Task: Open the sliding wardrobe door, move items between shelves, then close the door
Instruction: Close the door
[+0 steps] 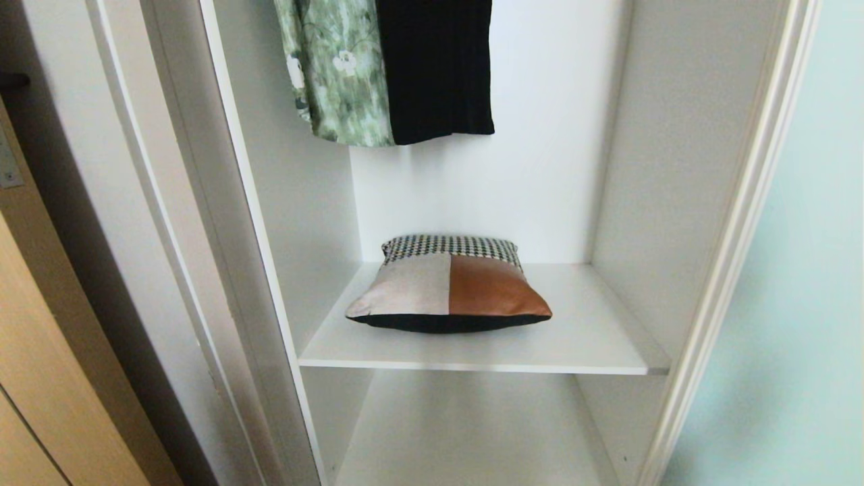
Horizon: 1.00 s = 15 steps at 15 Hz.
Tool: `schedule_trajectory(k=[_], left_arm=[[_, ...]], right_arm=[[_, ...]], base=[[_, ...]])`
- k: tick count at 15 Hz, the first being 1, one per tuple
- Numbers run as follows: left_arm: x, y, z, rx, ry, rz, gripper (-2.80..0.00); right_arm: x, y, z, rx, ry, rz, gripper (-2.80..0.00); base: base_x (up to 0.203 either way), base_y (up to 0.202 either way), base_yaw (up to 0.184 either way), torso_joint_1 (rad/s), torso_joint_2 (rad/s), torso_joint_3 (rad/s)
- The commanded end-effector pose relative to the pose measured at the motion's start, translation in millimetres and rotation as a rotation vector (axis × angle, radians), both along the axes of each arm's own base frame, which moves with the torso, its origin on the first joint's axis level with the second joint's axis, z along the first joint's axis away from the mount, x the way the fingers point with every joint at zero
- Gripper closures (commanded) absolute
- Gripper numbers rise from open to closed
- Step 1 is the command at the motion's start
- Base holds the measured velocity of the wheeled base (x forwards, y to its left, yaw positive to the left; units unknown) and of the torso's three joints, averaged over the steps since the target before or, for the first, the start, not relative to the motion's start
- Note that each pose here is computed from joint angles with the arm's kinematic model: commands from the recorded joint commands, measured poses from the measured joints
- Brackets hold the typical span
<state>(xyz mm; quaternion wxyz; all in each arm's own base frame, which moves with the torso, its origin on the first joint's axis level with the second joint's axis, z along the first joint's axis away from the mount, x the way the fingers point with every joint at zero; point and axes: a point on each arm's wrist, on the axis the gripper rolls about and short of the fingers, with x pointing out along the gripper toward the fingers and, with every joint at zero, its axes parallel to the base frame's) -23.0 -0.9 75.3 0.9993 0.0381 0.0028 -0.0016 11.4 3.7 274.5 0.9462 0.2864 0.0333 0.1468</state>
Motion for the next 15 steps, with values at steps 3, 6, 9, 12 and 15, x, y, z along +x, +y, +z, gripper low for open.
schedule_trajectory(k=[3, 6, 9, 12, 15], left_arm=[[0.1, 0.0, 0.1, 0.000, 0.002, 0.000, 0.00], [0.2, 0.0, 0.1, 0.000, 0.002, 0.000, 0.00], [0.2, 0.0, -0.1, 0.000, 0.003, 0.000, 0.00], [0.2, 0.0, 0.1, 0.000, 0.003, 0.000, 0.00], [0.1, 0.0, 0.1, 0.000, 0.002, 0.000, 0.00]], right_arm=[[41.5, 4.5, 3.6, -0.008, 0.121, 0.000, 0.00], [69.9, -8.0, 8.4, 0.036, 0.173, 0.050, 0.00], [98.9, -33.0, 10.3, 0.111, 0.231, 0.136, 0.00], [123.8, -57.1, 5.5, 0.188, 0.287, 0.196, 0.00], [152.4, -75.7, 2.5, 0.234, 0.342, 0.192, 0.00]], base=[[0.000, 0.000, 0.000, 0.000, 0.00, 0.000], [0.000, 0.000, 0.000, 0.000, 0.00, 0.000], [0.000, 0.000, 0.000, 0.000, 0.00, 0.000], [0.000, 0.000, 0.000, 0.000, 0.00, 0.000], [0.000, 0.000, 0.000, 0.000, 0.00, 0.000]])
